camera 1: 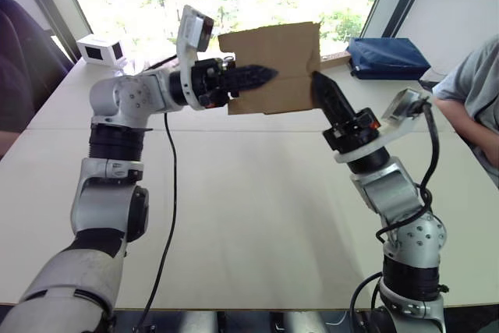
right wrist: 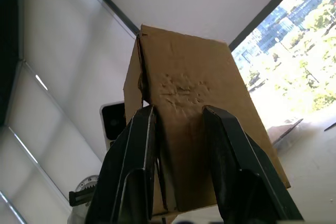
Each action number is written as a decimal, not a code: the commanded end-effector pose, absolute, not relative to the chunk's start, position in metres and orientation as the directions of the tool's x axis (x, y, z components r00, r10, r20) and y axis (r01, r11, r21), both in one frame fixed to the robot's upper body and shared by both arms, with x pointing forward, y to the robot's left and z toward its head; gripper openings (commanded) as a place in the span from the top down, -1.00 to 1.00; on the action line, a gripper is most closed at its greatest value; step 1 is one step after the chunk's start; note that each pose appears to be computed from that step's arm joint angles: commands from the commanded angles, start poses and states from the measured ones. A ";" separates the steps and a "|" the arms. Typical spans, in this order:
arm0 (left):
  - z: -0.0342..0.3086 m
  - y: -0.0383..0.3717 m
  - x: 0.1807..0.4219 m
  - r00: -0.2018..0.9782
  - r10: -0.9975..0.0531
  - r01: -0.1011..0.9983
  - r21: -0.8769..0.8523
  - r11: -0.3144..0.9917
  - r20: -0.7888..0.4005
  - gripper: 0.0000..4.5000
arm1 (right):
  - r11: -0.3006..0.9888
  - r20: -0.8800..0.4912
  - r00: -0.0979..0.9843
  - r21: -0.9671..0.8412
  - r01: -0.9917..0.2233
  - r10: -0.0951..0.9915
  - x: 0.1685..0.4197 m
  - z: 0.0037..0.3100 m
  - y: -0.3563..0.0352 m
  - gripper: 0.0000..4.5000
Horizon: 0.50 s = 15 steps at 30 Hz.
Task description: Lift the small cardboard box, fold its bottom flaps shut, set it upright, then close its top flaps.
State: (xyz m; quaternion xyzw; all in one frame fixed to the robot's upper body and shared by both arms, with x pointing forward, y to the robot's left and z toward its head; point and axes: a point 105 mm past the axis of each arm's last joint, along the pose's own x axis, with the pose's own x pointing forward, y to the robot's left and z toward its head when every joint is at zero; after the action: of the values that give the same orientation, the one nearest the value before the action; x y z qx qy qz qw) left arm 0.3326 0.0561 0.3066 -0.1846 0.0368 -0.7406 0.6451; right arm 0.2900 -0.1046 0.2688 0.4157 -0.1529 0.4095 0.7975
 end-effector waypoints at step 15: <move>0.320 0.052 0.326 -0.140 -0.958 0.952 -0.232 -0.200 0.249 1.00 | 0.293 0.508 0.485 0.412 -0.863 0.712 0.267 0.269 -0.070 0.38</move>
State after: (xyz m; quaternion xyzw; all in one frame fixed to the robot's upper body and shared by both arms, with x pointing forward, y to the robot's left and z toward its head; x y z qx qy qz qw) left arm 0.3321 0.0566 0.3068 -0.1847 0.0360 -0.7421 0.6434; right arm 0.2847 -0.0988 0.2660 0.3741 -0.1335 0.4334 0.8089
